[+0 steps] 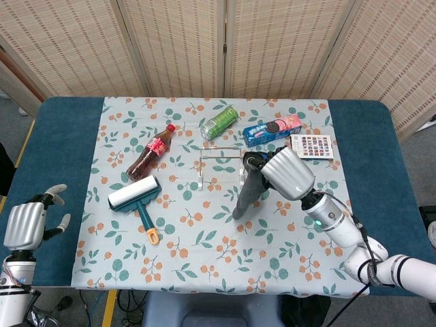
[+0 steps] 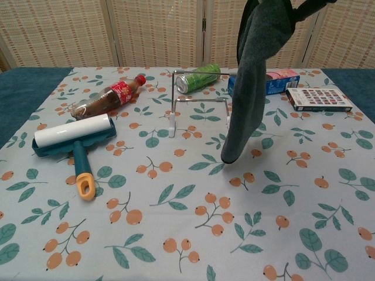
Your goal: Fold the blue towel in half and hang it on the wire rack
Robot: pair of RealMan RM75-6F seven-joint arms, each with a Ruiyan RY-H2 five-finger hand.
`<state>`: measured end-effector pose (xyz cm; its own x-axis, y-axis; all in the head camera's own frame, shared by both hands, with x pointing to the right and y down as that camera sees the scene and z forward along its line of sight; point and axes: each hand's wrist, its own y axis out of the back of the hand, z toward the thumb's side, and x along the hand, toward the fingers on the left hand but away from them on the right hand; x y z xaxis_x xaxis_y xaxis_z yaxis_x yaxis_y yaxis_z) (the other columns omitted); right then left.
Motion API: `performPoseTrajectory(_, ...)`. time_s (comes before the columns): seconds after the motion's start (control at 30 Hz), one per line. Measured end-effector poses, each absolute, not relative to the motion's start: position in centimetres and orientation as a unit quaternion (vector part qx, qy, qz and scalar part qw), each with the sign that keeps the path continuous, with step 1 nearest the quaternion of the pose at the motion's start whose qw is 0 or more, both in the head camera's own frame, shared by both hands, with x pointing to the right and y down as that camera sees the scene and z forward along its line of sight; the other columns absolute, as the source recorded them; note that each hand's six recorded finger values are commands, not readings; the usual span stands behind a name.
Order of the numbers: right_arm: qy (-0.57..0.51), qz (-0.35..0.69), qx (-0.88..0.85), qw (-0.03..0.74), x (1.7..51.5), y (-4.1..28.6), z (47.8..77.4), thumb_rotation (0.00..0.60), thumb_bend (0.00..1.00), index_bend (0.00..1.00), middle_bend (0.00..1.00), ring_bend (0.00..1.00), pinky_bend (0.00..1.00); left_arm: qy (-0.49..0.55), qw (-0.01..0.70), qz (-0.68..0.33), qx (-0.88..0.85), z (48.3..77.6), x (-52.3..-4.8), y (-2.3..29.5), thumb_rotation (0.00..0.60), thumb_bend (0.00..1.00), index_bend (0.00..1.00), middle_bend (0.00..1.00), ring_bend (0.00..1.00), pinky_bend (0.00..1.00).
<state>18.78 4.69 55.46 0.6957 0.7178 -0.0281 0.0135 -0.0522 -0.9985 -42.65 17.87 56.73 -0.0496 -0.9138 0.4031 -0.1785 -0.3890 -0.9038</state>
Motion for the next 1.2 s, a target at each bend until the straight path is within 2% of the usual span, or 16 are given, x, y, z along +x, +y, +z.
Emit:
performPoseTrajectory(0.5, -0.291, 0.334, -0.659, 0.608, 15.7, 1.4, 56.2, 0.600, 0.49, 0.81, 0.92, 0.87, 0.97, 0.455, 0.317, -0.570, -0.606, 56.2, -43.6, 18.8, 0.600, 0.31, 0.23, 0.46, 0.40, 0.52)
performPoseTrajectory(0.87, -0.289, 0.381, -0.647, 0.594, 12.1, -2.5, 59.0, 0.600, 0.49, 0.81, 0.92, 0.87, 0.97, 0.459, 0.309, -0.578, -0.600, 56.0, -44.7, 19.5, 0.600, 0.31, 0.23, 0.45, 0.40, 0.51)
performPoseTrajectory(1.2, -0.285, 0.399, -0.641, 0.591, 9.5, -4.7, 60.8, 0.600, 0.49, 0.81, 0.92, 0.87, 0.97, 0.456, 0.307, -0.583, -0.598, 55.9, -45.2, 19.9, 0.600, 0.31, 0.23, 0.45, 0.39, 0.50)
